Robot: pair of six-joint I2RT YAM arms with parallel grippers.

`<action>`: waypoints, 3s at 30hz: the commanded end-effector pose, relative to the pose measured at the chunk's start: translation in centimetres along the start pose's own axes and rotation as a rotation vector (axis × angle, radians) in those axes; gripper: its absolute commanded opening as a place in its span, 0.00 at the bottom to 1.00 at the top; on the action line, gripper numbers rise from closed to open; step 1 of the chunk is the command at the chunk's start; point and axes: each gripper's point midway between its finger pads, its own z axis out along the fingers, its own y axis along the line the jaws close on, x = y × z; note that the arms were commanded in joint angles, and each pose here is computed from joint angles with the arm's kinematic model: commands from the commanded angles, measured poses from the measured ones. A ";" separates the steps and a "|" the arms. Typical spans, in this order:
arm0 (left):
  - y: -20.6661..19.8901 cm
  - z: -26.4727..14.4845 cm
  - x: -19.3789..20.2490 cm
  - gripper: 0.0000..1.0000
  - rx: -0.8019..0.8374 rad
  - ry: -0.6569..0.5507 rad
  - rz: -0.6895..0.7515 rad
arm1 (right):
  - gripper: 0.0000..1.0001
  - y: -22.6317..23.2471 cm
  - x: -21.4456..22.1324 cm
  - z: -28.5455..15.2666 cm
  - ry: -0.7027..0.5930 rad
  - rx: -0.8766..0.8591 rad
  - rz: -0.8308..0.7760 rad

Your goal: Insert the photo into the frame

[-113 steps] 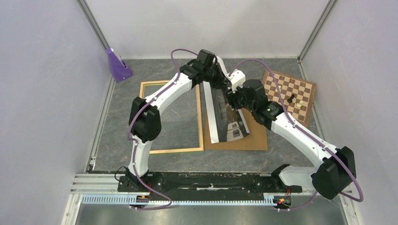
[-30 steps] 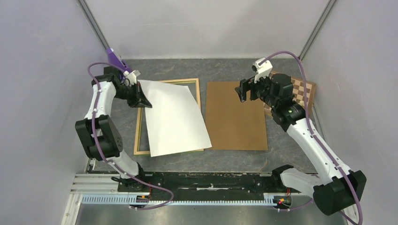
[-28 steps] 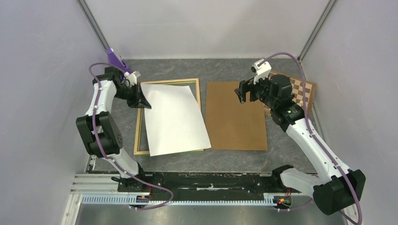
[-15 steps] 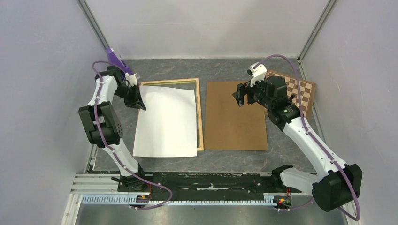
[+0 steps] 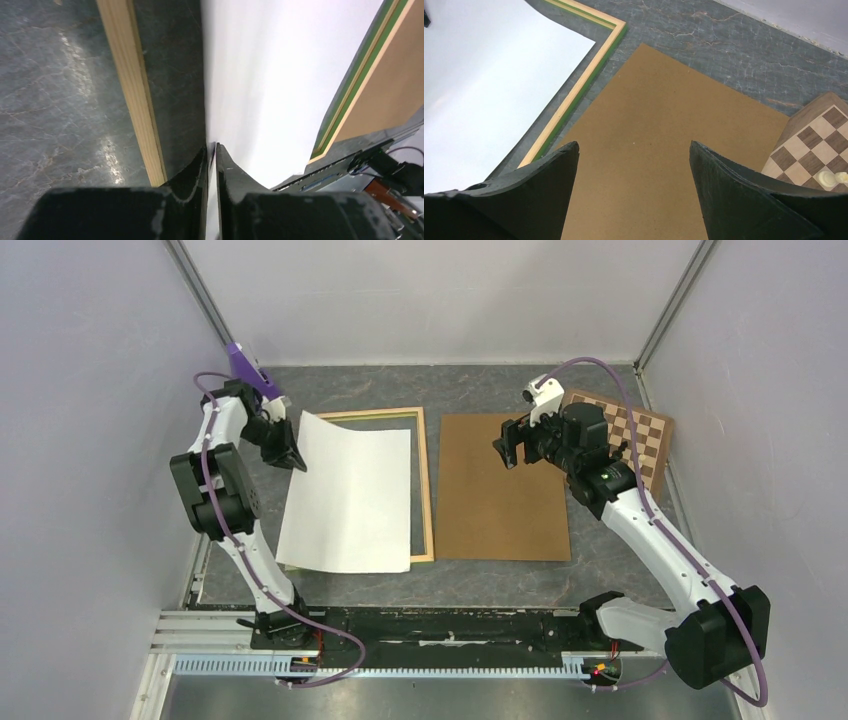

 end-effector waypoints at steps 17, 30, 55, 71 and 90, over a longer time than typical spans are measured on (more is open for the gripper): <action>0.0 1.1 -3.8 0.02 0.082 -0.124 -0.179 | 0.84 0.3 -0.8 0.6 -0.035 -0.012 -0.024; -0.5 1.6 -4.6 0.02 0.124 -0.146 -0.182 | 0.84 0.5 -0.3 1.1 -0.023 -0.021 -0.021; -0.7 3.1 -5.9 0.02 0.094 -0.149 -0.140 | 0.84 0.5 -0.2 1.2 -0.016 -0.021 -0.026; -0.3 3.7 -6.0 0.02 0.084 -0.158 -0.160 | 0.84 0.5 0.0 1.2 -0.015 -0.020 -0.030; -0.5 4.5 -4.8 0.02 0.103 -0.171 -0.203 | 0.84 0.7 0.2 1.2 -0.015 -0.026 -0.029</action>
